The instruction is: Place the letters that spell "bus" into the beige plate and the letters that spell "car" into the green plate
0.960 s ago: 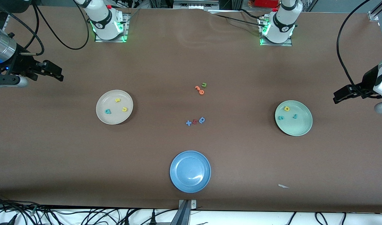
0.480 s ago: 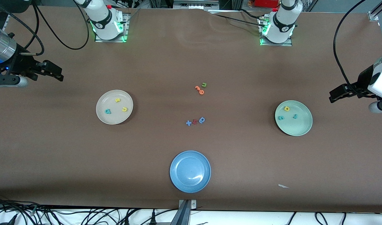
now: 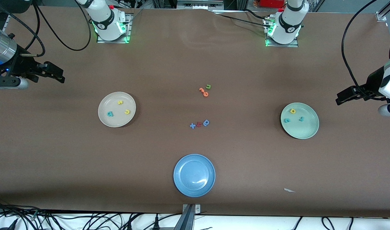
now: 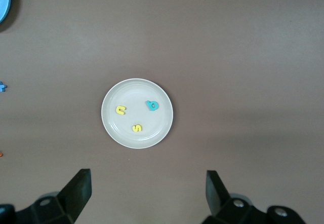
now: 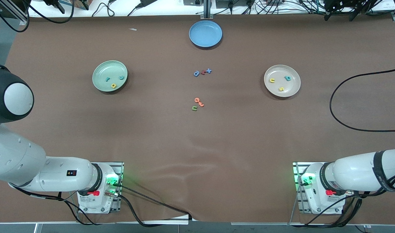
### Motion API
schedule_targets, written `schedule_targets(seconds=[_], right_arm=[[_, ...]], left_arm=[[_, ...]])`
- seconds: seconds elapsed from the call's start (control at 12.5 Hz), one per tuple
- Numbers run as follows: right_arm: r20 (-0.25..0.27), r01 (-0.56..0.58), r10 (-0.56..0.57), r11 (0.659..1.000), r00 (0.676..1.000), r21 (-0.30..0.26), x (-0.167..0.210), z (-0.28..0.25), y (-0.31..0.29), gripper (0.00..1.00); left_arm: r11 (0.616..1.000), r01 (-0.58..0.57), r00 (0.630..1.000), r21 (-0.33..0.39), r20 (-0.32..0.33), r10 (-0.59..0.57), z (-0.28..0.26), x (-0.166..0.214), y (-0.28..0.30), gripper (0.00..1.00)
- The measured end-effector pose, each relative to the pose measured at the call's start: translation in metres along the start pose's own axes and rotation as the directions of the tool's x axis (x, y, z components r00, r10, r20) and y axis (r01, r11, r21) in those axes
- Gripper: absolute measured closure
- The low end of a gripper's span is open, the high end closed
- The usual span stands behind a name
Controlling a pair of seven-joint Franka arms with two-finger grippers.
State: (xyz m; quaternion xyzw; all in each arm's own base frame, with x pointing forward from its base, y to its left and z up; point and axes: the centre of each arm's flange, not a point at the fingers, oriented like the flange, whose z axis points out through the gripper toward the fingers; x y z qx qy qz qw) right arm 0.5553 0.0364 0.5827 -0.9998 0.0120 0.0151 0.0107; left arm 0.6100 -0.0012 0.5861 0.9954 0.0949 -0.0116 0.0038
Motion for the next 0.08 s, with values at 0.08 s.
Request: schedule_targets(seconds=[0.08], right_arm=[[0.000,0.000,0.000,1.000,1.000,0.000,0.0000,0.0000,0.0000,0.00]], left_arm=[[1.000,-0.002,1.000,-0.002,0.000,0.002,-0.0001,-0.0001,0.0006,0.00]])
